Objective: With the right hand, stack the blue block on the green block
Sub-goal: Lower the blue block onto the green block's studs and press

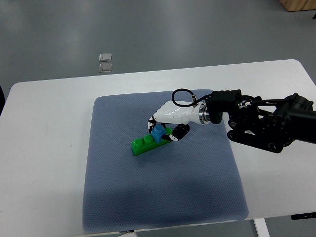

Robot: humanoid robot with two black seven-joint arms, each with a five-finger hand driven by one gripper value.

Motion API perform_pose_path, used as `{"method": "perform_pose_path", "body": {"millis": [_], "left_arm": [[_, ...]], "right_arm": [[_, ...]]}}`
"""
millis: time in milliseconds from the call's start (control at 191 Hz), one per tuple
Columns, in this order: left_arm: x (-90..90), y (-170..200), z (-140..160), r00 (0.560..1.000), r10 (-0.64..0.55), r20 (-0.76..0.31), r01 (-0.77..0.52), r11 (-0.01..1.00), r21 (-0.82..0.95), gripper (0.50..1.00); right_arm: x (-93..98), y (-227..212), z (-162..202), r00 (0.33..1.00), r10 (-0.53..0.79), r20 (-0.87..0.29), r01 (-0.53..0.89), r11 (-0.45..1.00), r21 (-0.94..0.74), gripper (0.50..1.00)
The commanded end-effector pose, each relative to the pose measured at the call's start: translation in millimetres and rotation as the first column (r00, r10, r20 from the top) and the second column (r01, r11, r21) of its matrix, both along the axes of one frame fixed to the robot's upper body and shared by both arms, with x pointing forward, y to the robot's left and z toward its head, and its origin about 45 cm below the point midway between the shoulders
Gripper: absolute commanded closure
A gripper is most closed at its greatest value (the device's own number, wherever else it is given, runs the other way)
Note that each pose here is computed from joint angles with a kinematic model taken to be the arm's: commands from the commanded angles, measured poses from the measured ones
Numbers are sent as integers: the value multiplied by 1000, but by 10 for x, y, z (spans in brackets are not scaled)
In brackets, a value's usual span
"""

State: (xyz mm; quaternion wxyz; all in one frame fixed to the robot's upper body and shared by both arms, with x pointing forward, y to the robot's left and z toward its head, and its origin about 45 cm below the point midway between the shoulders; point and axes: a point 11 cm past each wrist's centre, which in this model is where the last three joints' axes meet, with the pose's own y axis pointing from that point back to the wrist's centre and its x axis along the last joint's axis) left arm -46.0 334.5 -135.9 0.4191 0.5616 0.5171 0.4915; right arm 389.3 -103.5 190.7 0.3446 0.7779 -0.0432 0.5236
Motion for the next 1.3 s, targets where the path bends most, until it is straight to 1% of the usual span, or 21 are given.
{"method": "perform_pose_path", "body": {"millis": [0,184,199,252,257,299,357,362,414,488,556,750,823,897,1002,1007,1017,1154,1295], "left_arm": [[0,0,0,1000,0,0,0,1000,0,500],[0,0,0,1000,0,0,0,1000,0,500],[0,0,0,1000,0,0,0,1000,0,500],[0,0,0,1000,0,0,0,1000,0,500],[0,0,0,1000,0,0,0,1000,0,500],[0,0,0,1000,0,0,0,1000,0,500],[0,0,0,1000,0,0,0,1000,0,500],[0,0,0,1000,0,0,0,1000,0,500],[0,0,0,1000,0,0,0,1000,0,500],[0,0,0,1000,0,0,0,1000,0,500],[0,0,0,1000,0,0,0,1000,0,500],[0,0,0,1000,0,0,0,1000,0,500],[0,0,0,1000,0,0,0,1000,0,500],[0,0,0,1000,0,0,0,1000,0,500],[0,0,0,1000,0,0,0,1000,0,500],[0,0,0,1000,0,0,0,1000,0,500],[0,0,0,1000,0,0,0,1000,0,500],[0,0,0,1000,0,0,0,1000,0,500],[0,0,0,1000,0,0,0,1000,0,500]], "right_arm": [[0,2,-3,1000,-1,0,1,1000,-1,1000],[1,5,3,1000,0,1,0,1000,2,1000],[3,4,2,1000,-1,2,1,1000,1,983],[3,4,2,1000,-1,2,1,1000,1,983],[6,6,8,1000,-1,3,1,1000,1,955],[8,7,13,1000,-2,3,2,1000,4,934],[8,7,13,1000,-2,3,2,1000,4,934],[3,4,3,1000,-2,1,2,1000,2,924],[6,6,9,1000,-2,2,2,1000,2,899],[8,7,13,1000,-2,3,2,1000,4,891],[6,6,9,1000,-2,2,2,1000,2,867],[4,12,14,1000,0,2,0,1000,5,859],[4,12,14,1000,0,1,0,1000,6,846],[6,5,15,1000,-2,1,2,1000,5,822],[7,14,21,1000,-1,2,1,1000,7,816],[20,20,46,1000,0,7,0,1000,8,803],[21,20,46,1000,0,7,0,1000,8,801],[23,22,51,1000,-1,5,1,1000,9,787],[27,22,54,1000,-2,5,2,1000,6,783]]}}
